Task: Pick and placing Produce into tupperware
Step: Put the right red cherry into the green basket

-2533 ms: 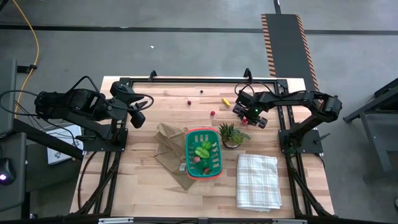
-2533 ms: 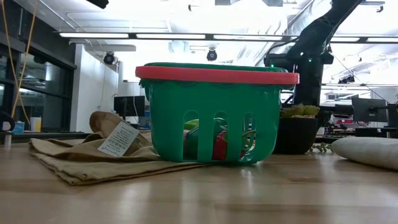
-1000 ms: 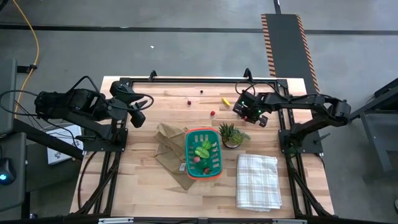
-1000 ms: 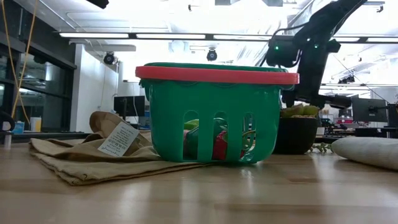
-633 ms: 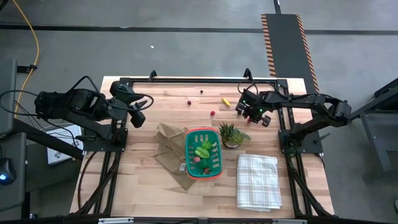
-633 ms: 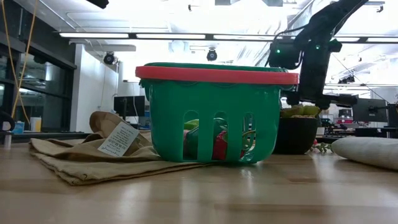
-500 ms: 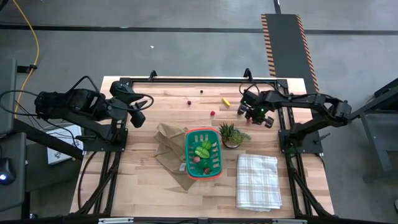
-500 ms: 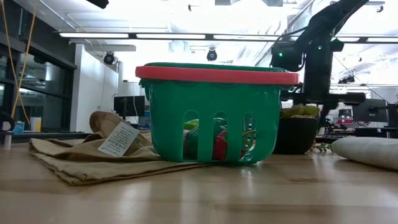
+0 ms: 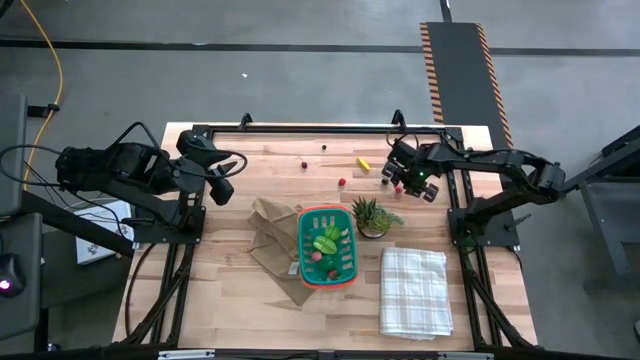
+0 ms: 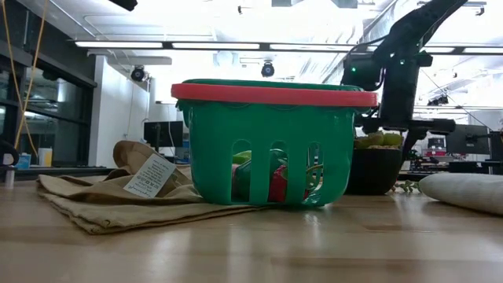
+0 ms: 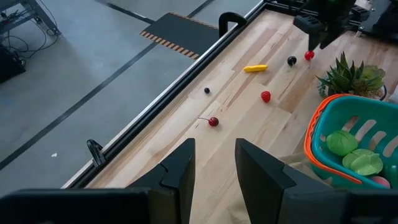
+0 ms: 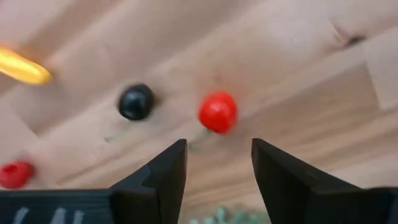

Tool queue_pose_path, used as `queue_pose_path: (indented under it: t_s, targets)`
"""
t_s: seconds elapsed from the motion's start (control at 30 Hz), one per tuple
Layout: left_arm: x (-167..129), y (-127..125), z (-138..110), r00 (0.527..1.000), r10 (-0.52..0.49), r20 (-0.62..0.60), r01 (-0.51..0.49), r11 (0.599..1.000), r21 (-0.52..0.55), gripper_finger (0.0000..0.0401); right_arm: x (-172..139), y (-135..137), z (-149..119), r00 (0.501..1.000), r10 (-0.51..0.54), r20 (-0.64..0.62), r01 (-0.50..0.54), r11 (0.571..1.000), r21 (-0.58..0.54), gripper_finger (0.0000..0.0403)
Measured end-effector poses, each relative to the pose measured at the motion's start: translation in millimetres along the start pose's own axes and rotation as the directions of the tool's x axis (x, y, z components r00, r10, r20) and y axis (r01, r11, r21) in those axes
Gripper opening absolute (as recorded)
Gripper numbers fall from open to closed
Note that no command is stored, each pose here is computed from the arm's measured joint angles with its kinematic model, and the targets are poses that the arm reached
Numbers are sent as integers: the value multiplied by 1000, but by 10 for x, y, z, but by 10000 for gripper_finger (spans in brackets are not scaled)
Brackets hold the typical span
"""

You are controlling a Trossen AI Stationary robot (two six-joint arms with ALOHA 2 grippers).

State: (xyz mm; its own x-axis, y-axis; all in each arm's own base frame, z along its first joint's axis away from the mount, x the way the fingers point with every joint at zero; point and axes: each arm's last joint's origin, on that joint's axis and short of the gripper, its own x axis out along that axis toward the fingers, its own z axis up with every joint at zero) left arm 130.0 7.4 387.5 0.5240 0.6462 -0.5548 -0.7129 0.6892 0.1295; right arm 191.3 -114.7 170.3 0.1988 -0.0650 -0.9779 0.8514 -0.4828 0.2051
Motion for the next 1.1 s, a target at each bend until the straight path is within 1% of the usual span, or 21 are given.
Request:
queue_pose_path:
  t_s: [0.07, 0.27, 0.37, 0.5, 0.6, 1.1]
  targets:
    - [0, 0, 0, 1000, 0, 0, 0, 1000, -1, 101, -2, 14, 47, 1000, 17, 8, -17, 1000, 20, 174]
    - [0, 0, 0, 1000, 0, 0, 0, 1000, -7, 101, 2, -5, 133, 1000, 12, 4, -12, 998, 62, 174]
    - [0, 0, 0, 1000, 0, 0, 0, 1000, -11, 101, 10, -16, 138, 1000, 6, -11, -5, 998, 67, 174]
    - [0, 0, 0, 1000, 0, 0, 0, 1000, -11, 101, 43, -40, 126, 998, -36, -53, 40, 997, 70, 174]
    - [0, 0, 0, 1000, 0, 0, 0, 1000, -11, 101, 75, -33, 116, 997, -47, -62, 51, 997, 66, 174]
    - [0, 1, -2, 1000, 1, -1, -1, 1000, -9, 101, 88, -15, 130, 998, -36, -42, 39, 995, 89, 174]
